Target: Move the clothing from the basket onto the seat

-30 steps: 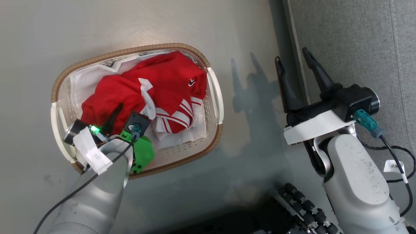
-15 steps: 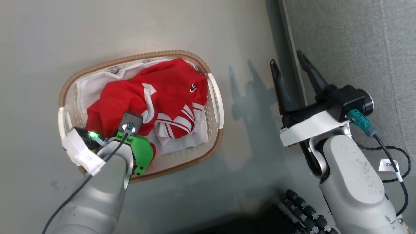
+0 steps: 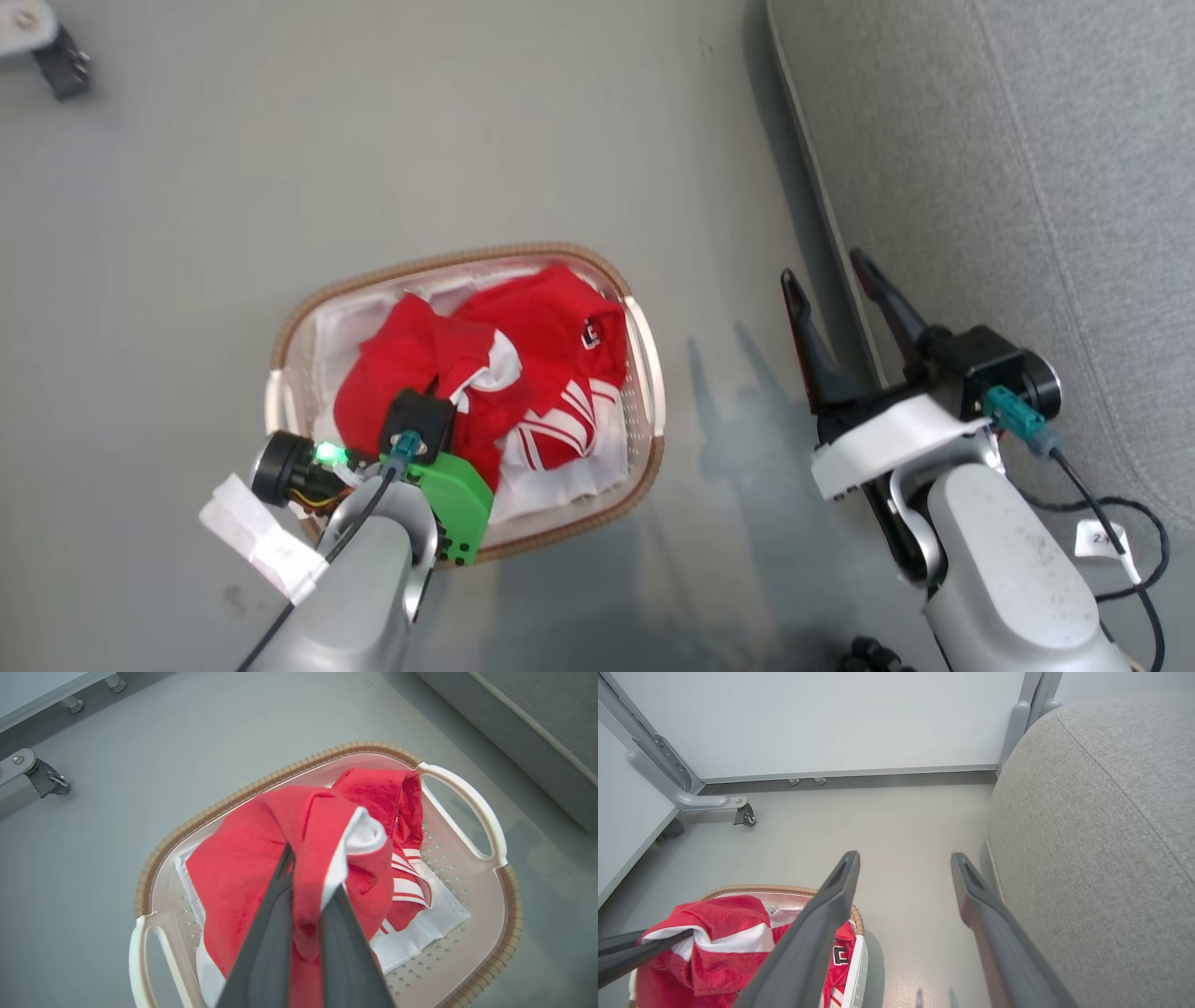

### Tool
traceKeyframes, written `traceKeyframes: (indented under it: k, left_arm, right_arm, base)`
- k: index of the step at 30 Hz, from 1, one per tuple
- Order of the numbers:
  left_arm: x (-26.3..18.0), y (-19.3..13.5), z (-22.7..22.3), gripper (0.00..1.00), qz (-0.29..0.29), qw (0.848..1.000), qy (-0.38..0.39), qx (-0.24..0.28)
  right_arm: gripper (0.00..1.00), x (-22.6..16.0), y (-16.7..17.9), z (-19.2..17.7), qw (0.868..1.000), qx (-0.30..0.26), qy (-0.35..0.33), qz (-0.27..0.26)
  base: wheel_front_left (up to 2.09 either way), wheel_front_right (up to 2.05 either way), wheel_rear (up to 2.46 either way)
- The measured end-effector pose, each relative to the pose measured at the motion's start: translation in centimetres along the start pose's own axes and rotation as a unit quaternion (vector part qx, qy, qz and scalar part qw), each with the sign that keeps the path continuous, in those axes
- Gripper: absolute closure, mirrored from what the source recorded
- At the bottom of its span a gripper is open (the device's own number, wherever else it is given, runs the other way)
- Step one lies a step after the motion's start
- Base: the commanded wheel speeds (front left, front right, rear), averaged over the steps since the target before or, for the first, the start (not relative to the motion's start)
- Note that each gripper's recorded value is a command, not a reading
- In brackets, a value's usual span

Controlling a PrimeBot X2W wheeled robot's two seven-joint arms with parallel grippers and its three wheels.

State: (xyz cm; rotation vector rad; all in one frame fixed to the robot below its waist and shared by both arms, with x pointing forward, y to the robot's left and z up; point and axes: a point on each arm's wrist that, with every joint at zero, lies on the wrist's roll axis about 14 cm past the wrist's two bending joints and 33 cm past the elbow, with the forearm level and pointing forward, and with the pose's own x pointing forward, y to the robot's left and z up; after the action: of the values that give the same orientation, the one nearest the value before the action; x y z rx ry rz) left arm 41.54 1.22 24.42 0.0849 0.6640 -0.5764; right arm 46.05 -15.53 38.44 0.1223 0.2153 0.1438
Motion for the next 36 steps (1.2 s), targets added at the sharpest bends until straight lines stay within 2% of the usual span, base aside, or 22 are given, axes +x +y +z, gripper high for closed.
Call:
traceKeyframes:
  k: [8, 16, 23, 32, 36]
  left_arm:
    - [-4.2, 0.3, 5.4, 1.0, 0.03, 0.995, -0.09, -0.007]
    - [-9.4, 0.5, 12.4, 1.0, 0.051, 0.976, -0.21, -0.009]
    - [-13.5, -0.2, 18.5, 1.0, 0.048, 0.95, -0.309, 0.015]
    - [-18.9, -3.4, 25.9, 1.0, 0.013, 0.903, -0.428, 0.044]
    - [-20.0, -4.6, 26.8, 1.0, 0.002, 0.893, -0.447, 0.047]
  right_arm:
    - [0.0, -2.6, 1.6, 2.5, 1.0, 0.002, -0.027, 0.011]
    - [0.0, -5.4, 3.2, 4.4, 0.998, 0.003, -0.051, 0.023]
    - [0.0, -7.4, 3.8, 5.6, 0.997, 0.003, -0.07, 0.026]
    - [0.0, -8.9, 4.9, 6.3, 0.996, -0.003, -0.082, 0.04]
    - [0.0, -8.9, 7.2, 6.9, 0.993, -0.019, -0.091, 0.078]
  base:
    - [0.0, 0.0, 0.0]
    - [0.0, 0.0, 0.0]
    - [0.0, 0.0, 0.0]
    - [0.0, 0.0, 0.0]
    - [0.0, 0.0, 0.0]
